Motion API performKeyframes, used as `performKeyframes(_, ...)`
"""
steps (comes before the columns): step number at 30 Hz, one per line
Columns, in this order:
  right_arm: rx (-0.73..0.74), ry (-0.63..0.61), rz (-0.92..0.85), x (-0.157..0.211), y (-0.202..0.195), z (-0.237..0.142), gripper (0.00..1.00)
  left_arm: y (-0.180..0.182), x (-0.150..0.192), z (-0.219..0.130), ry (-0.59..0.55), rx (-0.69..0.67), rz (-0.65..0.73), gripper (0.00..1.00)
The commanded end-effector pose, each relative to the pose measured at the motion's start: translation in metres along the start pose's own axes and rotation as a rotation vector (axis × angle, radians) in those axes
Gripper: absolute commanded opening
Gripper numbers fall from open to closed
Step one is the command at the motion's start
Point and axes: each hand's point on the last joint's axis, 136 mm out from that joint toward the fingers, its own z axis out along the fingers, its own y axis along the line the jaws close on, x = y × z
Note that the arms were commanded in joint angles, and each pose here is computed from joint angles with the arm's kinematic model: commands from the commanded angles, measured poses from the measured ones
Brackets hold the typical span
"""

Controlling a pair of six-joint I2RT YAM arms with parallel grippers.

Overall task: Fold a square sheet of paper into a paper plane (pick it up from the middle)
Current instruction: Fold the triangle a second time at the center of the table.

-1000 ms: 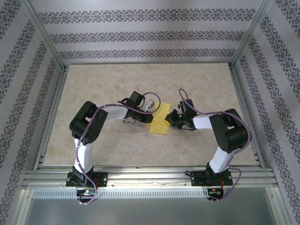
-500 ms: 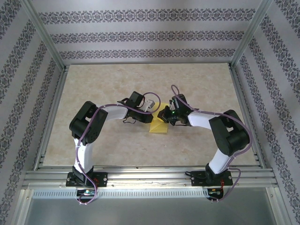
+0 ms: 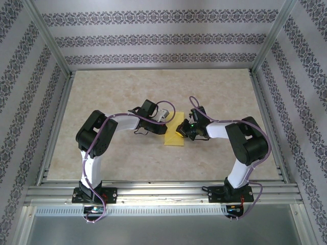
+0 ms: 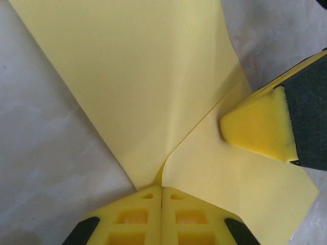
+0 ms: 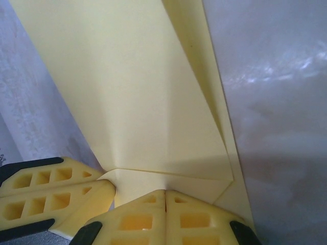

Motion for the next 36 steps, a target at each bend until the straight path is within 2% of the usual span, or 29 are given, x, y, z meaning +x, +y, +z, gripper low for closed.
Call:
performKeyframes(1,0.106,0.011,0.025,0.008,-0.037,0.003,0.0,-0.01,0.017,-0.001,0.076,0.006,-0.013,0.1)
performKeyframes(4,0.099,0.015,0.014,0.008,-0.037,0.002,0.0,-0.012,0.005,-0.016,0.036,-0.035,-0.013,0.19)
performKeyframes(5,0.096,0.017,0.008,0.008,-0.036,0.002,0.0,-0.012,0.002,-0.021,0.019,-0.055,-0.018,0.27)
performKeyframes(8,0.085,0.024,0.003,0.007,-0.035,0.001,0.0,-0.016,-0.004,-0.035,-0.03,-0.069,-0.049,0.3)
performKeyframes(10,0.085,0.024,0.003,0.006,-0.035,0.001,0.0,-0.026,-0.006,-0.042,-0.055,-0.035,-0.068,0.29)
performKeyframes(15,0.082,0.022,0.001,0.005,-0.034,0.0,0.0,-0.064,-0.006,-0.046,-0.079,0.115,-0.124,0.08)
performKeyframes(21,0.08,0.021,-0.003,0.006,-0.033,0.0,0.0,-0.095,0.0,-0.029,-0.032,0.176,-0.14,0.06)
performKeyframes(27,0.077,0.022,-0.001,0.006,-0.033,0.0,0.0,-0.075,0.01,-0.005,0.026,0.094,-0.181,0.04)
performKeyframes(36,0.079,0.027,-0.001,0.006,-0.033,0.001,0.0,-0.058,0.036,0.012,0.096,0.06,-0.2,0.05)
